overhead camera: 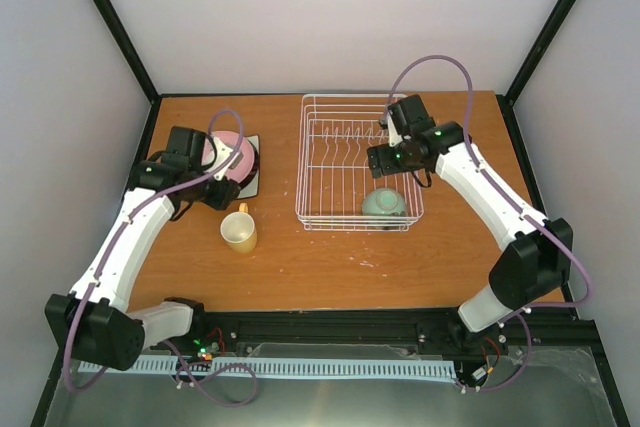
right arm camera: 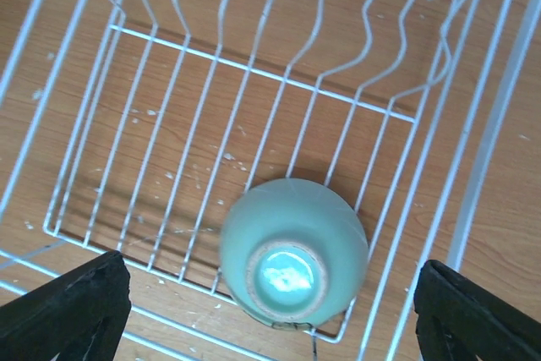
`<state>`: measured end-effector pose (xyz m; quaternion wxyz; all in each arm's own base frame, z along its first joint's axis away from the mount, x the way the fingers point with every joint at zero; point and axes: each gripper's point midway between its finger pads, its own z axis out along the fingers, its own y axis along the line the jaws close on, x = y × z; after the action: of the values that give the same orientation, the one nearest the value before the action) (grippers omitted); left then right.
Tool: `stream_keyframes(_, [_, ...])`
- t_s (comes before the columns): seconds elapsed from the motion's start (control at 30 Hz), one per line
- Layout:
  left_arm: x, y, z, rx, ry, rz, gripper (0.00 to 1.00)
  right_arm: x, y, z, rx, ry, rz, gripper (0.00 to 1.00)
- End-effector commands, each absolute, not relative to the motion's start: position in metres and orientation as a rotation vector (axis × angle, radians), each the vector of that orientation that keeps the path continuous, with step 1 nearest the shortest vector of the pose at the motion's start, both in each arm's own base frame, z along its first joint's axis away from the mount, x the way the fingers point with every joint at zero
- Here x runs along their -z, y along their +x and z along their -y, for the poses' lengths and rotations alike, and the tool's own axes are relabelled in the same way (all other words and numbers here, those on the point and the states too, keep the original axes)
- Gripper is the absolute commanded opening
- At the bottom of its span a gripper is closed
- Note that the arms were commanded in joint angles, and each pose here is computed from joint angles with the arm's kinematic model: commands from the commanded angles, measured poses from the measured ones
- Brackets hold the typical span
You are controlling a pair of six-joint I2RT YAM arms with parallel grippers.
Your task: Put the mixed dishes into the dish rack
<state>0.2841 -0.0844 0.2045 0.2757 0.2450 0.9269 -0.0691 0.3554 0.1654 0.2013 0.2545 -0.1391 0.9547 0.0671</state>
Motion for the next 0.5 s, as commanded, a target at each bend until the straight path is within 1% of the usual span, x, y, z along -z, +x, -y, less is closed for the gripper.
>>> stream_keyframes(0.0, [-0.205, 0.263, 0.069, 0.108, 0.615, -2.557, 0.49, -0.208, 0.350, -0.185, -0.303, -0.450, -2.553, 0.89])
stream_keyframes(0.13, [-0.194, 0.254, 0.061, 0.069, 0.595, -2.622, 0.48, -0.204, 0.349, -0.190, -0.325, -0.472, -2.556, 0.89])
stream_keyframes(0.33, [-0.169, 0.247, 0.069, 0.153, 0.603, -2.713, 0.48, -0.206, 0.347, -0.194, -0.352, -0.484, -2.543, 0.88])
stream_keyframes(0.47, [-0.145, 0.239, 0.061, 0.111, 0.572, -2.812, 0.46, -0.206, 0.345, -0.192, -0.349, -0.481, -2.539, 0.88])
